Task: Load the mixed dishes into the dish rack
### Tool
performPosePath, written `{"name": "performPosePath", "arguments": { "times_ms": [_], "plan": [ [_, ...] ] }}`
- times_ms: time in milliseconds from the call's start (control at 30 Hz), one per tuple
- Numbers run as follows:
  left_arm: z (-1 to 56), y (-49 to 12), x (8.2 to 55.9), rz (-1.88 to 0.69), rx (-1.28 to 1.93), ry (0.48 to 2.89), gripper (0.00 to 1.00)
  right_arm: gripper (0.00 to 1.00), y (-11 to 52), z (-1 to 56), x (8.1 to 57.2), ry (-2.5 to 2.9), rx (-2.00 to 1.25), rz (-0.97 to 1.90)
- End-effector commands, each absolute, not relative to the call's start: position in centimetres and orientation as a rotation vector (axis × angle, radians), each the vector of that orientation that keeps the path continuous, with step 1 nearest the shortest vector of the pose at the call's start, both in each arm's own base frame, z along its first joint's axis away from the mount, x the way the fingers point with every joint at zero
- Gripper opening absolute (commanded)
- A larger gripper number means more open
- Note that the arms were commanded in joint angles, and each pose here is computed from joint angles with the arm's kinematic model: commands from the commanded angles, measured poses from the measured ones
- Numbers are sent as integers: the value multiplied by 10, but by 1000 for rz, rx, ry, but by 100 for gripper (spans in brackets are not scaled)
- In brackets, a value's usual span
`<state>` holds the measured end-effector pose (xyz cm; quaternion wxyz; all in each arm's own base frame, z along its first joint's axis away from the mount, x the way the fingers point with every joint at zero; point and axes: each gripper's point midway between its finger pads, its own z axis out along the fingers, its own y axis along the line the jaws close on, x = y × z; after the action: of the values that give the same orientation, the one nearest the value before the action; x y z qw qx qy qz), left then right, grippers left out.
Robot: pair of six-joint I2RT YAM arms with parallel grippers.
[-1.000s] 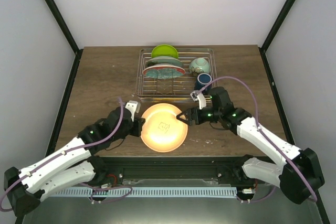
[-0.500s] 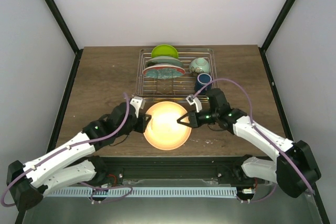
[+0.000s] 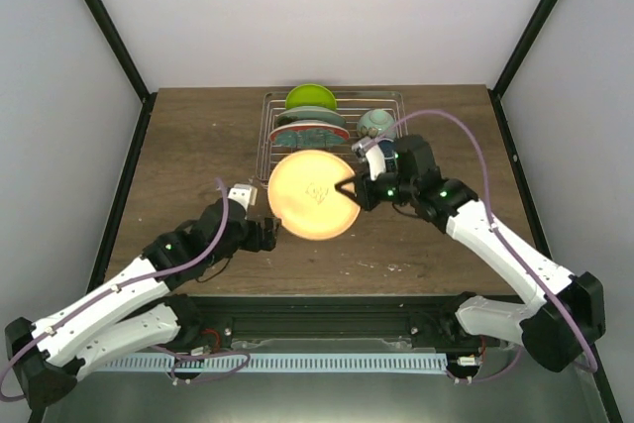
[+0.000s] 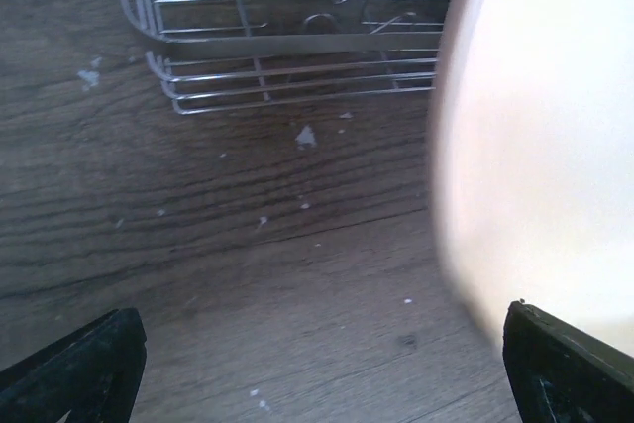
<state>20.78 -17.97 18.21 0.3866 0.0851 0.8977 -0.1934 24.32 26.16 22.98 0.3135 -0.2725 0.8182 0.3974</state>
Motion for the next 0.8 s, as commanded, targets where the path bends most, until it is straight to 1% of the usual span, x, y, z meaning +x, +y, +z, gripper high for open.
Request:
{"name": "performPosePath", "arguments": {
  "times_ms": [0, 167, 333, 600, 767],
  "plan": [
    [167, -159, 204, -418, 141, 2342, 100, 1, 250, 294, 285, 1931, -745, 735],
    [130, -168, 196, -472, 131, 2433, 100, 1, 231, 333, 324, 1680, -737, 397],
    [110, -173, 191, -502, 142, 2480, 100, 1, 227, 357, 335, 1422, -767, 218],
    [110, -176, 190, -529, 171, 2464, 100, 1, 233, 355, 333, 1100, -861, 20],
    [104, -179, 192, -518, 189, 2478, 100, 1, 250, 334, 344, 1056, -968, -27]
  ]
}}
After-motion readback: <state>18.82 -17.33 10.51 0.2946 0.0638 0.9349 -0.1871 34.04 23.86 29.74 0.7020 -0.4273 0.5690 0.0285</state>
